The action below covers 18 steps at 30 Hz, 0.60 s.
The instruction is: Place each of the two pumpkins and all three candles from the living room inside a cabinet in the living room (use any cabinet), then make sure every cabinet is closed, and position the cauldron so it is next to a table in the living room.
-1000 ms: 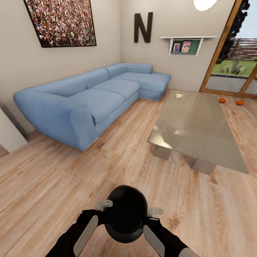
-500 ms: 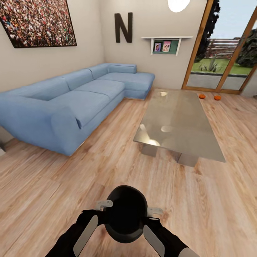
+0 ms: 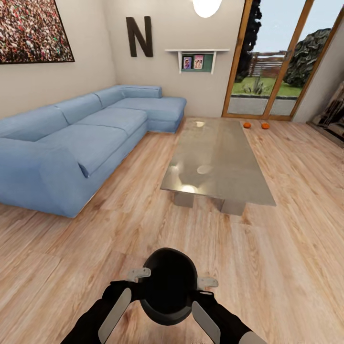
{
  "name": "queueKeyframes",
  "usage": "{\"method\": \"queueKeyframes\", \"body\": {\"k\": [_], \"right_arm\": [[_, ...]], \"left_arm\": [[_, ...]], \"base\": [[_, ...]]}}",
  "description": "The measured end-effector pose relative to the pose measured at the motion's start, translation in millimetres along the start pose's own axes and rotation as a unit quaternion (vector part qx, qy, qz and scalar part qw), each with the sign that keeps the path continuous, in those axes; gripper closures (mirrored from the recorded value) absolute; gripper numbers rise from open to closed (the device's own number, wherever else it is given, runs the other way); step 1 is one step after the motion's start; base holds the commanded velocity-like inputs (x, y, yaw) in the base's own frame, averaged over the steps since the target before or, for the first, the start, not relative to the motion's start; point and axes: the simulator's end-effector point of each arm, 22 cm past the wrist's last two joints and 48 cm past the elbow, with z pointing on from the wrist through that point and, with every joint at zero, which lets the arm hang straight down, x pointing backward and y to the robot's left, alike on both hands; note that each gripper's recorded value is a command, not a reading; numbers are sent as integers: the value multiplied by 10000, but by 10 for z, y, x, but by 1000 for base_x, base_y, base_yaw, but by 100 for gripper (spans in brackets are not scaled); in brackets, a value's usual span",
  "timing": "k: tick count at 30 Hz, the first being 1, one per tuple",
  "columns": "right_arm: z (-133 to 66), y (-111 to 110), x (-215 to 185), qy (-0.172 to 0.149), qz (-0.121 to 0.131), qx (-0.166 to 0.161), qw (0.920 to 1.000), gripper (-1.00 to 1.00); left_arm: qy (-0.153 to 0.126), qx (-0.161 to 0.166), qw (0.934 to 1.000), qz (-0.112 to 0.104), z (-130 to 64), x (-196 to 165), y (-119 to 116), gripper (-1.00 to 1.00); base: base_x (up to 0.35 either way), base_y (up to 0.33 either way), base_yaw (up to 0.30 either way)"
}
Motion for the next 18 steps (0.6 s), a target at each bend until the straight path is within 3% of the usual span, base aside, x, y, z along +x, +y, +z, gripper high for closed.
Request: {"method": "queueKeyframes", "body": {"k": [18], "right_arm": [[0,0,-1,2,-6,0,10000,100]], "left_arm": [[1,1,10000,-4,0,1,1,100]], "base": [[0,0,-12]]}}
